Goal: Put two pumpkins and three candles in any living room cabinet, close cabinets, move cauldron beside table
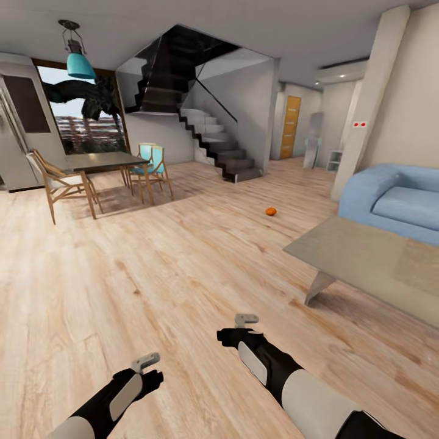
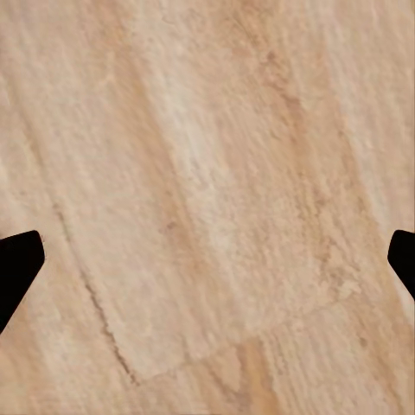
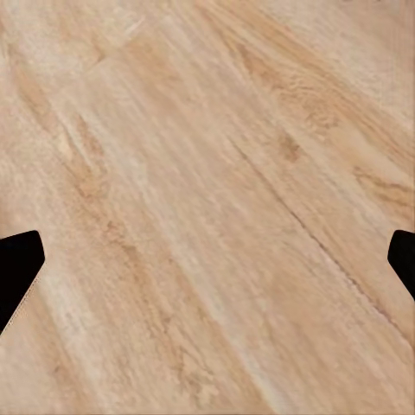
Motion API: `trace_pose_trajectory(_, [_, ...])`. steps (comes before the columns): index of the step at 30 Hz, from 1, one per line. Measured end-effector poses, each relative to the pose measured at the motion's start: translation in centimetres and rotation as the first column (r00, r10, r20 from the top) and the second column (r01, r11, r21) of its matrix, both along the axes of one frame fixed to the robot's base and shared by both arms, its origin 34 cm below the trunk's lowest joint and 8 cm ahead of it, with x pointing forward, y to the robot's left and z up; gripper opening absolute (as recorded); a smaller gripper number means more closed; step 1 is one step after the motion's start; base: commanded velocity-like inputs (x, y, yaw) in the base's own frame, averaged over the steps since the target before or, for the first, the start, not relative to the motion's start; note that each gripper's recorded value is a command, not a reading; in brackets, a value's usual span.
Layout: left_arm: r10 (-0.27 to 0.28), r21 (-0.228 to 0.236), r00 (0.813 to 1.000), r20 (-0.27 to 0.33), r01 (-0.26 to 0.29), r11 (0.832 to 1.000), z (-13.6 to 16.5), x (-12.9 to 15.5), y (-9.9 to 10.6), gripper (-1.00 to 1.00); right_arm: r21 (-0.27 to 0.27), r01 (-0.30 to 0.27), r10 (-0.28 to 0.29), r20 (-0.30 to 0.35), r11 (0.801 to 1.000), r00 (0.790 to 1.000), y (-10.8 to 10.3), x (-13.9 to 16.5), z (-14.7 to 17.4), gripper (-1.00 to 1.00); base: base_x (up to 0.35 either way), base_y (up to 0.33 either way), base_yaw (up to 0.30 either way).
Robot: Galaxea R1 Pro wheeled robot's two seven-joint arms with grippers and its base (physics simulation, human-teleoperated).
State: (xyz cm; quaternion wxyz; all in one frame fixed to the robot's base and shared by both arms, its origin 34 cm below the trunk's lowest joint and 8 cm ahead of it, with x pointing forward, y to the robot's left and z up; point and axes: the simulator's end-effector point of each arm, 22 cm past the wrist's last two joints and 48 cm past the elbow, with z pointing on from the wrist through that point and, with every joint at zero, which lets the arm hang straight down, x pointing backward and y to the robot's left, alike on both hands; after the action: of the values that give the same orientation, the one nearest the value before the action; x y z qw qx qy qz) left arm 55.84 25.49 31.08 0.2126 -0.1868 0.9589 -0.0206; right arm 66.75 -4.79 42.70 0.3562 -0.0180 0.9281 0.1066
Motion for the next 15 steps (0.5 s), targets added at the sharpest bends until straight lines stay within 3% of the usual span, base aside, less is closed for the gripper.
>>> trace_pose_trajectory(4, [0.014,0.003,0.999,0.029,-0.014,1.000,0.6,0.7,0.0,1.00,-0.001,-0.001,0.001,-0.001,1.000,1.000,0.0,0.1,0.3,1.00,0.011,0.006,0.279])
trace_pose_trajectory(15, [0.024,0.003,0.999,0.022,-0.024,1.000,2.9,1.1,0.2,1.00,-0.002,-0.001,0.001,-0.006,1.000,1.000,0.0,0.6,2.5,1.00,0.001,0.000,0.278])
